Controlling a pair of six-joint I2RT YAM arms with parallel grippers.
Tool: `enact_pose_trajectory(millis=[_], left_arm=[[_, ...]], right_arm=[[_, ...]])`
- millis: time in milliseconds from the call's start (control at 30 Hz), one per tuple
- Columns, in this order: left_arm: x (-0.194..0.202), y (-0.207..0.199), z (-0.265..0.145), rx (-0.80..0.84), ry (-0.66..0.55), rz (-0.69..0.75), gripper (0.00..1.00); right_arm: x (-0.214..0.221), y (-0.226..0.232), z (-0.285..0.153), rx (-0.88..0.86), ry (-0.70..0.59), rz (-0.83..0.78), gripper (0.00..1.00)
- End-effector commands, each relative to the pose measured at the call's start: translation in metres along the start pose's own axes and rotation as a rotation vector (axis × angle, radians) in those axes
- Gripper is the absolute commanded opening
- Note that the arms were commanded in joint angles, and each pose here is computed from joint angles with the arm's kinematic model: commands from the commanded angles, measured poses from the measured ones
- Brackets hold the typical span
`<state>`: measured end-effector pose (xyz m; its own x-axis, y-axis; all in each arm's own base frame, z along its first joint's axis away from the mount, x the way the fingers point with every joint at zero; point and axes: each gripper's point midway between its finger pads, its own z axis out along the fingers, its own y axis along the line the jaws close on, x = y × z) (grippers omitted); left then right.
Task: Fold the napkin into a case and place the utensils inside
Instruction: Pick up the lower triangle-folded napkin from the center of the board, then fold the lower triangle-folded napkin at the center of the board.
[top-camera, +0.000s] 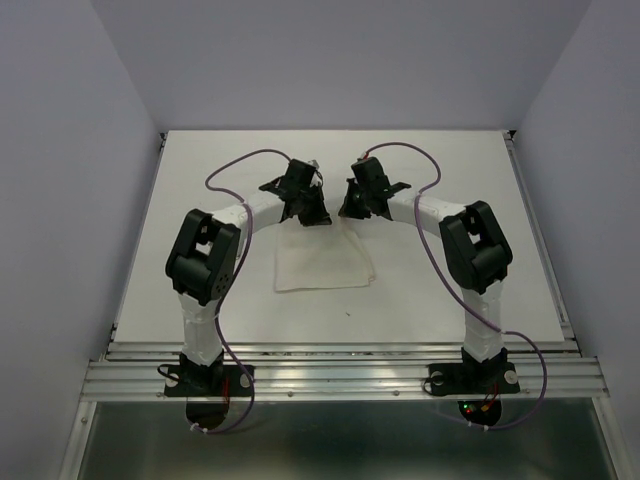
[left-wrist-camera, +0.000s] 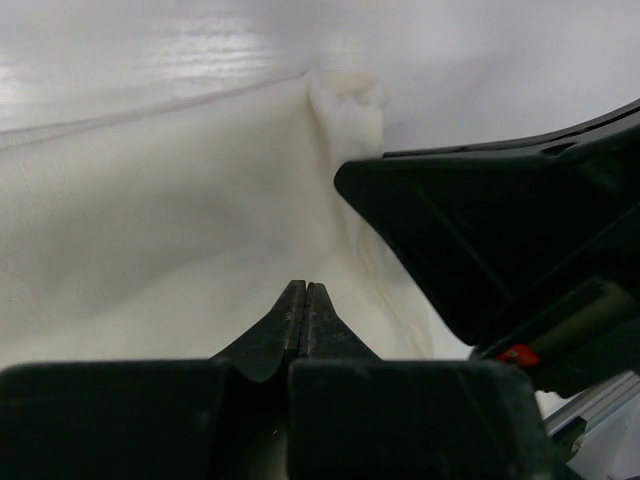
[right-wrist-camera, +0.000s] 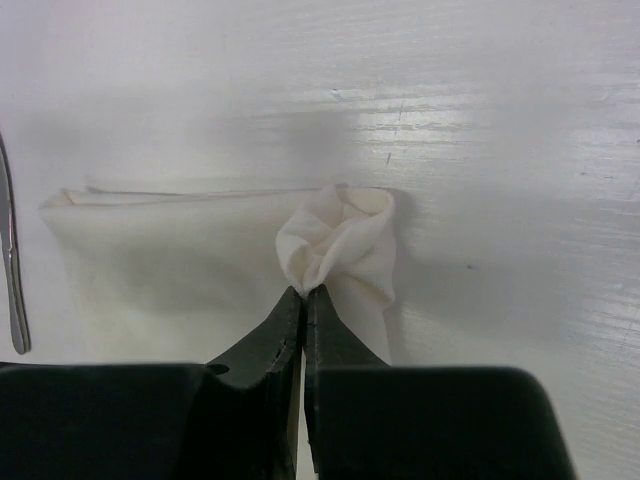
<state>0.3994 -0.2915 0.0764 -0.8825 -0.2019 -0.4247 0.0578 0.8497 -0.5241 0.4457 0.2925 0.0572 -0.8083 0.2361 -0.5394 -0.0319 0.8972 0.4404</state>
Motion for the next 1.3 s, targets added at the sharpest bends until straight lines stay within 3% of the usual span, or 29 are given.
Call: enact_pose_trajectory(millis=[0,567,1267], left_arm=[[0.016,-0.001,-0.002,0.031,0.03,0.028,0.0],[0.048,0.032,0.032,-0.039,0.092,0.018,0.0],[0.054,0.036,0.037,-0.03,0.103,0.026,0.0]], right_arm=[[-0.017,0.014,-0.013,-0.025,-0.056,0.002,0.01],[-0.021,0.024,-0.014,-0.019,-0.045,0.018,0.01],[-0.011,0.042,0.008,0.045,-0.042,0.081,0.01]])
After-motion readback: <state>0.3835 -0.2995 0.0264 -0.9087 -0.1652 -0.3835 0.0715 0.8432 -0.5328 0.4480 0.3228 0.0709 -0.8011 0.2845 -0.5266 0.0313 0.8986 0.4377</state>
